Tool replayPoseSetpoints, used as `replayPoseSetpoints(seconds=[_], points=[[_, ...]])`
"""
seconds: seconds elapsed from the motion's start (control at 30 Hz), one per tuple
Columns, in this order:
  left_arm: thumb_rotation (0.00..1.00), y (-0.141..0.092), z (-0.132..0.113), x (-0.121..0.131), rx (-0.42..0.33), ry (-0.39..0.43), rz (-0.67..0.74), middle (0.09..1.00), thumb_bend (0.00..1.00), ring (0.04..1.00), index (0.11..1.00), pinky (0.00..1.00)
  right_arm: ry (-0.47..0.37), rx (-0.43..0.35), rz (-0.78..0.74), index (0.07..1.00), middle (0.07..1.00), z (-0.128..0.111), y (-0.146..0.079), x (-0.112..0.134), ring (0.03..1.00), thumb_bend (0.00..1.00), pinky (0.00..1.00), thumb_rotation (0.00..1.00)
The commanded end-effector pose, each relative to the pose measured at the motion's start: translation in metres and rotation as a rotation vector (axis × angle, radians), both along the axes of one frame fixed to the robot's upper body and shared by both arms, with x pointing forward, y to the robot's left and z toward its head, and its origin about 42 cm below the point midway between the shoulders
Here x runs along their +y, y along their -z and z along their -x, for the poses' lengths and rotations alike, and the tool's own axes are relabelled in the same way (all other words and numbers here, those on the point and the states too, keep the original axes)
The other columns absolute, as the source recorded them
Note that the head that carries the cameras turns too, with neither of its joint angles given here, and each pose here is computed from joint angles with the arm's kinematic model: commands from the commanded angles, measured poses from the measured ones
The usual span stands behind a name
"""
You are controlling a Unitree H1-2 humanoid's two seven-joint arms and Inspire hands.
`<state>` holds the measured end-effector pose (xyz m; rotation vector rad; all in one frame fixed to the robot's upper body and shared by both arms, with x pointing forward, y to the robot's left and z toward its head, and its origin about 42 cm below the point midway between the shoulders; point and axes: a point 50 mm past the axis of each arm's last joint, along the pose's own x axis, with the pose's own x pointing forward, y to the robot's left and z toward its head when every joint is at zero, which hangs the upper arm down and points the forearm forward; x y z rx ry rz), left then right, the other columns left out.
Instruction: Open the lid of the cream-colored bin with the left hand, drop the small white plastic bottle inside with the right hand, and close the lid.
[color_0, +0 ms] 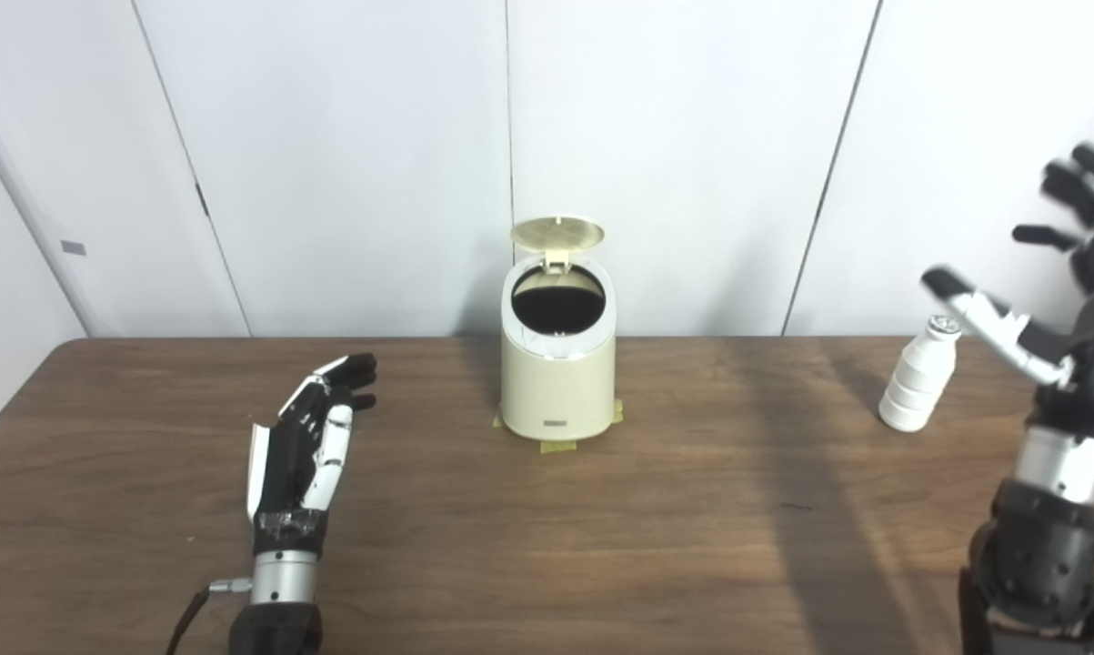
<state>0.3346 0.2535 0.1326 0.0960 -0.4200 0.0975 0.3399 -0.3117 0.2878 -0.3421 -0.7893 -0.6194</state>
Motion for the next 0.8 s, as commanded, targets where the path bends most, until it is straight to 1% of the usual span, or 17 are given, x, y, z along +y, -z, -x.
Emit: replayPoseSetpoints(seconds=[0.0, 0.07, 0.17, 0.23, 0.27, 0.3, 0.33, 0.43, 0.47, 0.6, 0.67, 0.77], points=[[0.72, 0.021, 0.011, 0.001, 0.043, -0.009, -0.042, 0.783, 0.30, 0.787, 0.755, 0.72, 0.011, -0.029, 0.007, 0.724, 0.765, -0.003, -0.011, 0.000, 0.756, 0.81, 0.46, 0.26], [0.72, 0.021, 0.011, 0.002, 0.042, -0.010, -0.040, 0.784, 0.30, 0.788, 0.754, 0.72, 0.022, -0.010, -0.002, 0.732, 0.744, -0.005, -0.008, -0.003, 0.736, 0.83, 0.46, 0.25], [0.71, 0.022, 0.011, 0.004, 0.042, -0.013, -0.037, 0.783, 0.30, 0.789, 0.753, 0.72, 0.041, 0.051, -0.019, 0.731, 0.732, -0.009, -0.003, -0.008, 0.692, 0.86, 0.42, 0.25], [0.71, 0.023, 0.011, 0.005, 0.045, -0.017, -0.037, 0.781, 0.30, 0.787, 0.751, 0.72, 0.043, 0.099, -0.022, 0.735, 0.741, -0.013, 0.000, -0.014, 0.709, 0.86, 0.47, 0.24], [0.71, 0.024, 0.011, 0.006, 0.048, -0.018, -0.036, 0.778, 0.31, 0.785, 0.750, 0.72, 0.038, 0.124, -0.035, 0.737, 0.745, -0.016, 0.000, -0.016, 0.717, 0.86, 0.48, 0.24], [0.70, 0.025, 0.011, 0.006, 0.050, -0.018, -0.036, 0.775, 0.31, 0.781, 0.749, 0.71, 0.040, 0.141, -0.032, 0.735, 0.747, -0.018, 0.000, -0.018, 0.724, 0.87, 0.49, 0.24], [0.70, 0.025, 0.011, 0.006, 0.052, -0.017, -0.035, 0.775, 0.31, 0.778, 0.749, 0.71, 0.042, 0.151, -0.029, 0.732, 0.746, -0.020, 0.000, -0.019, 0.720, 0.87, 0.49, 0.24], [0.70, 0.026, 0.013, 0.006, 0.056, -0.014, -0.040, 0.778, 0.29, 0.775, 0.752, 0.70, 0.080, 0.205, 0.005, 0.703, 0.723, -0.026, -0.006, -0.021, 0.688, 0.87, 0.43, 0.25], [0.70, 0.027, 0.014, 0.007, 0.058, -0.014, -0.042, 0.778, 0.29, 0.774, 0.752, 0.69, 0.077, 0.209, 0.003, 0.701, 0.721, -0.028, -0.007, -0.021, 0.685, 0.87, 0.43, 0.25], [0.72, 0.028, 0.016, 0.007, 0.065, -0.014, -0.048, 0.780, 0.30, 0.776, 0.754, 0.70, 0.073, 0.216, 0.003, 0.672, 0.701, -0.032, -0.011, -0.023, 0.659, 0.87, 0.37, 0.15], [0.72, 0.028, 0.016, 0.008, 0.067, -0.012, -0.053, 0.786, 0.30, 0.782, 0.759, 0.70, 0.083, 0.230, 0.004, 0.665, 0.696, -0.034, -0.010, -0.025, 0.653, 0.87, 0.34, 0.13], [0.72, 0.029, 0.016, 0.009, 0.070, -0.013, -0.052, 0.788, 0.29, 0.786, 0.762, 0.71, 0.099, 0.262, 0.008, 0.684, 0.717, -0.037, -0.008, -0.027, 0.663, 0.88, 0.31, 0.16]])
